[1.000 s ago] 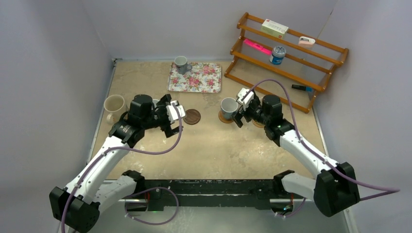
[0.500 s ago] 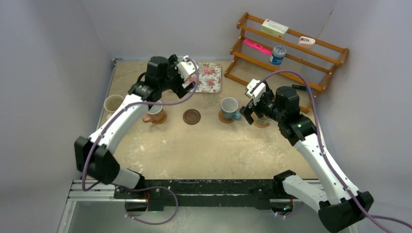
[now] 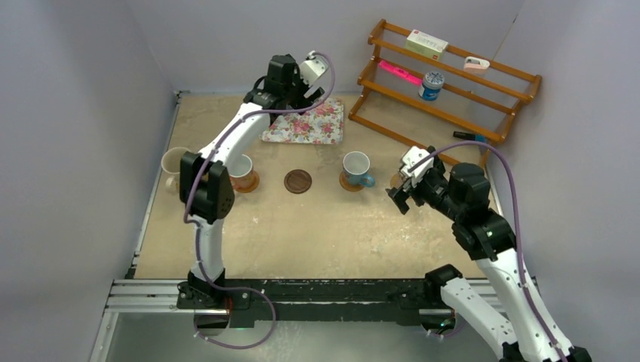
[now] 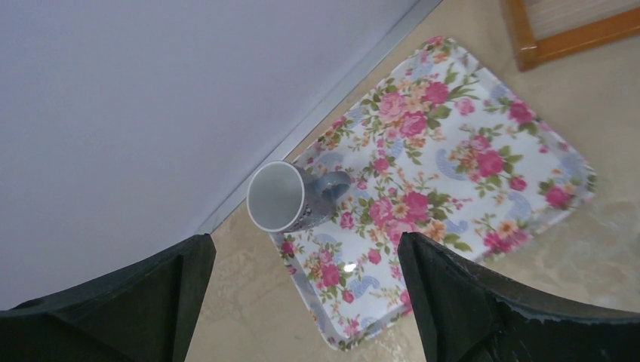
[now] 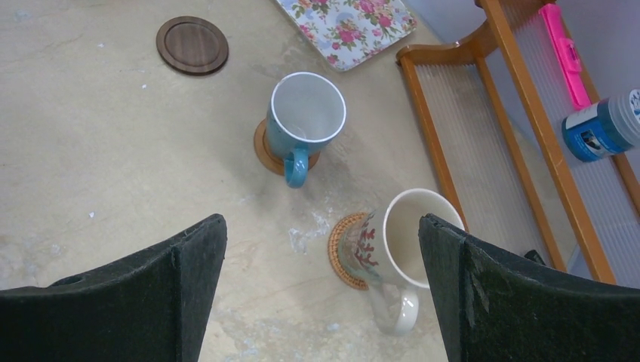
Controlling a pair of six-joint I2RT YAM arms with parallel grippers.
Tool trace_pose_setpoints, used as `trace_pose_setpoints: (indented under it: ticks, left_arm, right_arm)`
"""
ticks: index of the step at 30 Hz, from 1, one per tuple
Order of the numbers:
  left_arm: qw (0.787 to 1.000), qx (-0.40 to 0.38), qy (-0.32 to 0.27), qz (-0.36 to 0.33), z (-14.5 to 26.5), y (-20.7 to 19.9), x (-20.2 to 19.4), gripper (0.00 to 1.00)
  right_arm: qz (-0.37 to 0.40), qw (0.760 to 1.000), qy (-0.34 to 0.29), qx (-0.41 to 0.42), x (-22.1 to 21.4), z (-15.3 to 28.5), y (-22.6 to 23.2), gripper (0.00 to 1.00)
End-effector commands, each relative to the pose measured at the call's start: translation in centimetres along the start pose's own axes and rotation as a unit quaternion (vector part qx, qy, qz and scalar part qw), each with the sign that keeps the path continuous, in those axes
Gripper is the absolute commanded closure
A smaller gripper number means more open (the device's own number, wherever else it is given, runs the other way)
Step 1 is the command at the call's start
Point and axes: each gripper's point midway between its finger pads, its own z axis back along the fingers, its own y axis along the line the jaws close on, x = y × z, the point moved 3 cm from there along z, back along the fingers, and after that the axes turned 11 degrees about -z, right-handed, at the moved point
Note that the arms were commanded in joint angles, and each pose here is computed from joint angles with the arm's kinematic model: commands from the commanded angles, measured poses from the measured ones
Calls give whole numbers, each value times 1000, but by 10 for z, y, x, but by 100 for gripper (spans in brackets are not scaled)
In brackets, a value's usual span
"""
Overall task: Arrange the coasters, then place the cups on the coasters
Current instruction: Pick up the cup from the tray.
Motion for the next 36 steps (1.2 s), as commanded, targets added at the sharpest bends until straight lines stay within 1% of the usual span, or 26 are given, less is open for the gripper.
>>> trace_pose_setpoints:
  ticks: [1,7,11,16,20,22,27,32,36]
  left_arm:
    - [996,87,30,6,-29,28,-12,0]
    - [987,156,48,-4,-68,47,-24,0]
    - [978,201,48,-9,-87,57,-32,0]
    - [972,225,61,-29,-112,57,-47,0]
    - [970,227,70,-45,-129,49,-61,0]
    - [967,241,64,-45,-135,51,-62,0]
    - [966,244,74,-51,-146,47,-74,0]
    - [967,233,86,-51,-146,41,-80,0]
    - [974,200,103,-35,-133,38,-82,0]
  right_arm:
    - [-13,1000,-4,-19,-10,11,1,1]
    - [-17,999,-18,-24,-18,13,4,1]
    - [-12,999,-24,-31,-24,14,4,1]
    - [-8,999,-28,-30,-30,14,6,1]
    - [-7,999,-25,-27,-33,12,7,1]
    - [-6,999,-24,-25,-35,11,8,1]
    - [-4,1000,-19,-15,-39,9,10,1]
    - [-2,1000,-17,-11,-41,9,11,1]
    - [0,1000,-15,-11,-42,8,11,1]
